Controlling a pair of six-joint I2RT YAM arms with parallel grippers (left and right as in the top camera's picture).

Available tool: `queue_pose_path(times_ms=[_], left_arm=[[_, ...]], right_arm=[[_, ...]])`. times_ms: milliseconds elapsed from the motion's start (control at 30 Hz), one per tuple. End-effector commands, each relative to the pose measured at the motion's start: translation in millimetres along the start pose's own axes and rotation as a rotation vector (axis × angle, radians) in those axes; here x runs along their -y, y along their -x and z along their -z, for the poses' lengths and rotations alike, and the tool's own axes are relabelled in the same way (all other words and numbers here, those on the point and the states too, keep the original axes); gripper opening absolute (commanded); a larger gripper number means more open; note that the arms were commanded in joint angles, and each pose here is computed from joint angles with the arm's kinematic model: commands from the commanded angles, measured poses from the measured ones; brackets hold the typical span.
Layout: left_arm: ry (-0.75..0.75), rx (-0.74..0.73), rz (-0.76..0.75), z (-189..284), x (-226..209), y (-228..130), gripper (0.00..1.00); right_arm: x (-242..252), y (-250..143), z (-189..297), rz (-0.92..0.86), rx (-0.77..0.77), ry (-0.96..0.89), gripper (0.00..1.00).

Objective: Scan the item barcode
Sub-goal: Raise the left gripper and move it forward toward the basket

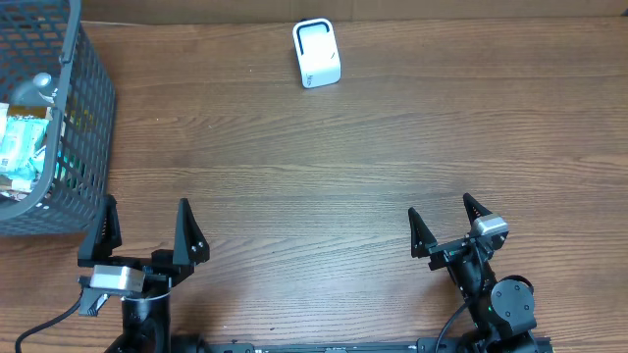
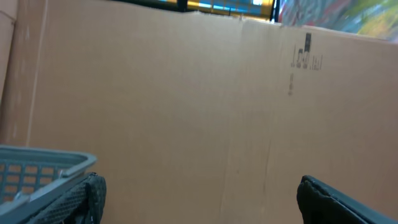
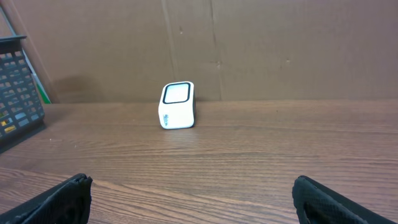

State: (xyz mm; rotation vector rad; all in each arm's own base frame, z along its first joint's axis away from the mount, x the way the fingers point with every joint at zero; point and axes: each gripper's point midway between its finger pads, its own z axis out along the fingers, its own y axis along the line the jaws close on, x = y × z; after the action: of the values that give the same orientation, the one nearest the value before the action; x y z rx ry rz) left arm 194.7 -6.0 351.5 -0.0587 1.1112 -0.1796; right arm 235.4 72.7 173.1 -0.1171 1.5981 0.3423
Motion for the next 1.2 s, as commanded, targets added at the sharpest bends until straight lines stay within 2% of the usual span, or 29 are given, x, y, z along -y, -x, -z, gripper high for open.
queue_pose_path(times_ms=[0, 100, 333, 467, 633, 933, 1167], left_arm=[[-0.025, 0.018, 0.019, 1.0, 5.9, 10.6, 1.0], [-0.032, -0.023, 0.024, -3.3, 8.8, 13.1, 1.0], [-0.112, -0.323, 0.035, -51.4, 29.1, 15.7, 1.0], [-0.17, -0.531, 0.086, -81.3, 40.5, 0.3, 1.0], [-0.173, -0.781, 0.159, -104.5, 40.3, -42.9, 1.0], [-0.134, -0.985, 0.213, -118.7, 26.3, -119.8, 1.0], [-0.102, -1.071, 0.228, -106.4, 21.8, -137.6, 1.0]], right_arm=[[1.7, -2.4, -0.2, 0.007, 0.001, -0.005, 1.0], [1.7, -2.4, -0.2, 0.007, 0.001, -0.005, 1.0], [1.7, -2.4, -0.2, 0.007, 0.001, -0.005, 1.0], [1.7, -2.4, -0.2, 0.007, 0.001, -0.005, 1.0], [1.7, -2.4, -0.2, 0.007, 0.001, -0.005, 1.0], [1.7, -2.4, -0.2, 0.007, 0.001, -0.005, 1.0], [1.7, -2.4, -0.2, 0.007, 0.001, -0.005, 1.0]])
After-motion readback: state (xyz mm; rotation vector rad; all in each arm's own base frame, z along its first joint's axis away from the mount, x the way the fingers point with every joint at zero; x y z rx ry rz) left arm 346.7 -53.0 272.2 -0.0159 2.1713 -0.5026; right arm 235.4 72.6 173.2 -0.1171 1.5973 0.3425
